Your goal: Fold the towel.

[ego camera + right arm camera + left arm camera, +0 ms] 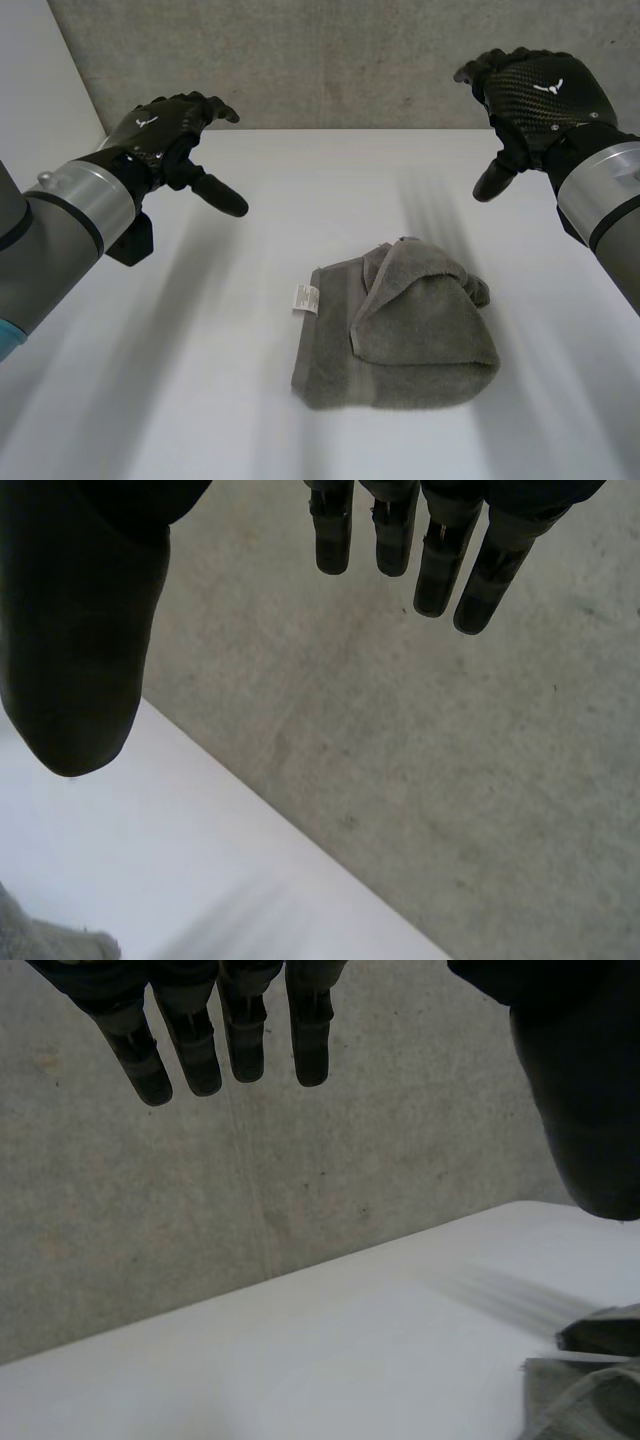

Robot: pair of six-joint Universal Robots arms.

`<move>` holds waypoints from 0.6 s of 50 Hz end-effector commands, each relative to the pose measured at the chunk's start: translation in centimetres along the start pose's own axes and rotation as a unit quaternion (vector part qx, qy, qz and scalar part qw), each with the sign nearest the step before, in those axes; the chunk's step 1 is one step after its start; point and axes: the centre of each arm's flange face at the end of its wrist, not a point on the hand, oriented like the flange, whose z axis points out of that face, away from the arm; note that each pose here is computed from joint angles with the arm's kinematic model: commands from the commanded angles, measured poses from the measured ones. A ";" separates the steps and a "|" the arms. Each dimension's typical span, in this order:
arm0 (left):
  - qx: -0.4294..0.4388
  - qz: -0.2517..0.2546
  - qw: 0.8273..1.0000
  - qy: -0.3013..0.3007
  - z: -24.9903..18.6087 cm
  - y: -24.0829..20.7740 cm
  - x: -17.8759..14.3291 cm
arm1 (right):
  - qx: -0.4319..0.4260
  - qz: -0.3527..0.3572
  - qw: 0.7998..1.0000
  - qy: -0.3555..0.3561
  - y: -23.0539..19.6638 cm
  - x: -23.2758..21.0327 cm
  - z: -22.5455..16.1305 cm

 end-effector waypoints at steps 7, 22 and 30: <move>-0.001 -0.004 0.998 -0.055 -0.1 -0.6 -0.7 | -0.057 0.035 0.998 0.011 1.6 0.2 0.7; -0.006 -0.003 0.999 -0.050 -0.2 -0.2 -0.2 | -0.056 0.062 0.996 0.023 1.5 1.0 1.0; -0.005 -0.003 0.999 -0.049 -0.2 -0.2 -0.2 | -0.055 0.062 0.996 0.023 1.4 1.0 1.0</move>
